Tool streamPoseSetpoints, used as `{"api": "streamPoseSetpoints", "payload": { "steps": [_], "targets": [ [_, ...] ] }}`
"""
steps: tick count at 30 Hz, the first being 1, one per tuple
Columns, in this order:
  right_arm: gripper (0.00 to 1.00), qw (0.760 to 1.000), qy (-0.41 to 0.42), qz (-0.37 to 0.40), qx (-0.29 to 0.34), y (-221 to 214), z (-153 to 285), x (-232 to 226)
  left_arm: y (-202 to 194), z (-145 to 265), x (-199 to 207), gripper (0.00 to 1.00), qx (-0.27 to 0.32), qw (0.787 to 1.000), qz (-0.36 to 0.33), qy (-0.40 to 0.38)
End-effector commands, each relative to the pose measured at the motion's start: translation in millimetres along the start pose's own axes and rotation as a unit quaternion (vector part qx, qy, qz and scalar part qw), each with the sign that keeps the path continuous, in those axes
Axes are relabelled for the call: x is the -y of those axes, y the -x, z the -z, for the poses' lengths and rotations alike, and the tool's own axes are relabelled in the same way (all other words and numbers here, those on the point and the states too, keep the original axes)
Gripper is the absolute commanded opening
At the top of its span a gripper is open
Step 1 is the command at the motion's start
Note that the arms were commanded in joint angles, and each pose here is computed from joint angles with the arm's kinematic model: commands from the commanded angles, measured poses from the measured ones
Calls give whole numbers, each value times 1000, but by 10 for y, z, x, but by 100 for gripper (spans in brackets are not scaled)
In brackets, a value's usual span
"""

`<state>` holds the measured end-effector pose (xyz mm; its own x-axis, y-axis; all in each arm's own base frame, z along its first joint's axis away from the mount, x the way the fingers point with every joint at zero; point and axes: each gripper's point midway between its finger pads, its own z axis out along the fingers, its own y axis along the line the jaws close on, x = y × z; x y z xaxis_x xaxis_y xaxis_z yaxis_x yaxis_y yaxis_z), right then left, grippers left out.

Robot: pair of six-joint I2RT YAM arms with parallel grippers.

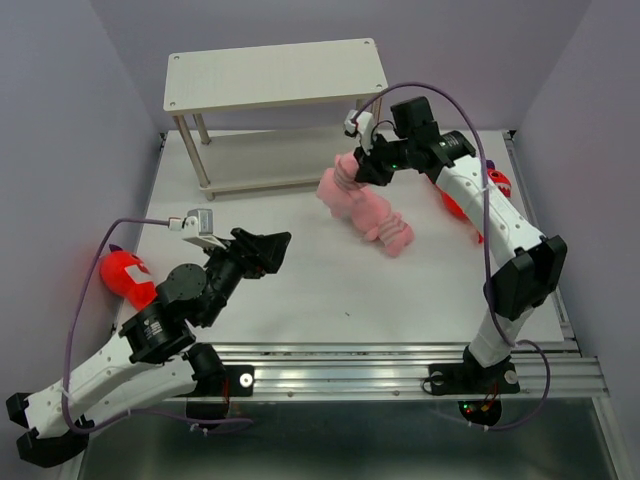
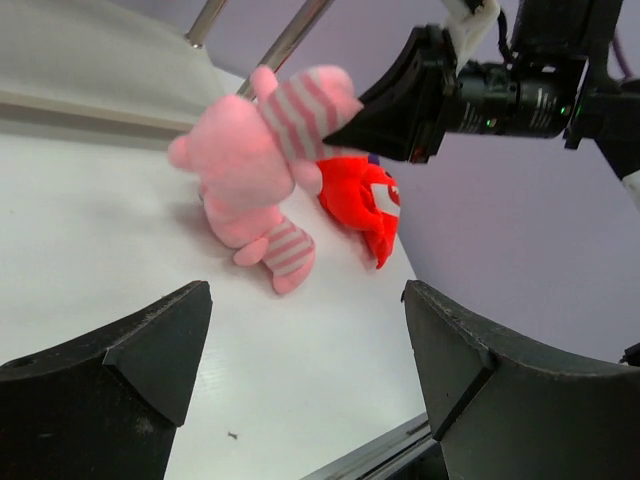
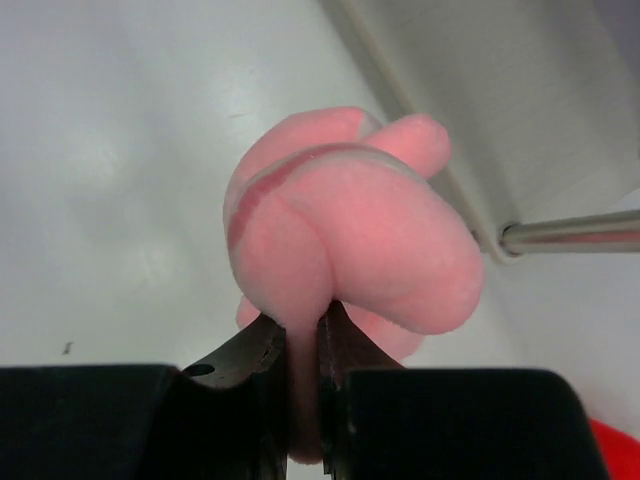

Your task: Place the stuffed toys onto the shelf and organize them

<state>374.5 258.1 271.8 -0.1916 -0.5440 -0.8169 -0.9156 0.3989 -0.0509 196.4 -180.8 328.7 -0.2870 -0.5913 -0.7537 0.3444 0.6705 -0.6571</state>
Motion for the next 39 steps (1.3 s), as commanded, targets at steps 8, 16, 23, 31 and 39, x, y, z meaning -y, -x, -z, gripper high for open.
{"api": "streamPoseSetpoints", "payload": {
  "steps": [8, 16, 23, 31, 39],
  "targets": [
    [1, 934, -221, 279, 15, 730, -572, 691, -188, 21, -333, 89, -6, 998, 15, 55],
    [1, 866, -333, 373, 10, 853, -709, 1067, -244, 32, -390, 89, -13, 998, 7, 61],
    [1, 798, -388, 461, -23, 720, -958, 1311, -283, 71, -413, 89, -9, 999, 6, 43],
    [1, 758, -359, 542, -53, 271, -1529, 1318, -195, 189, -439, 88, 9, 999, 20, 31],
    [8, 709, -335, 618, -53, -206, -1786, 1428, -182, 295, -487, 89, 18, 999, 36, 19]
  ]
}}
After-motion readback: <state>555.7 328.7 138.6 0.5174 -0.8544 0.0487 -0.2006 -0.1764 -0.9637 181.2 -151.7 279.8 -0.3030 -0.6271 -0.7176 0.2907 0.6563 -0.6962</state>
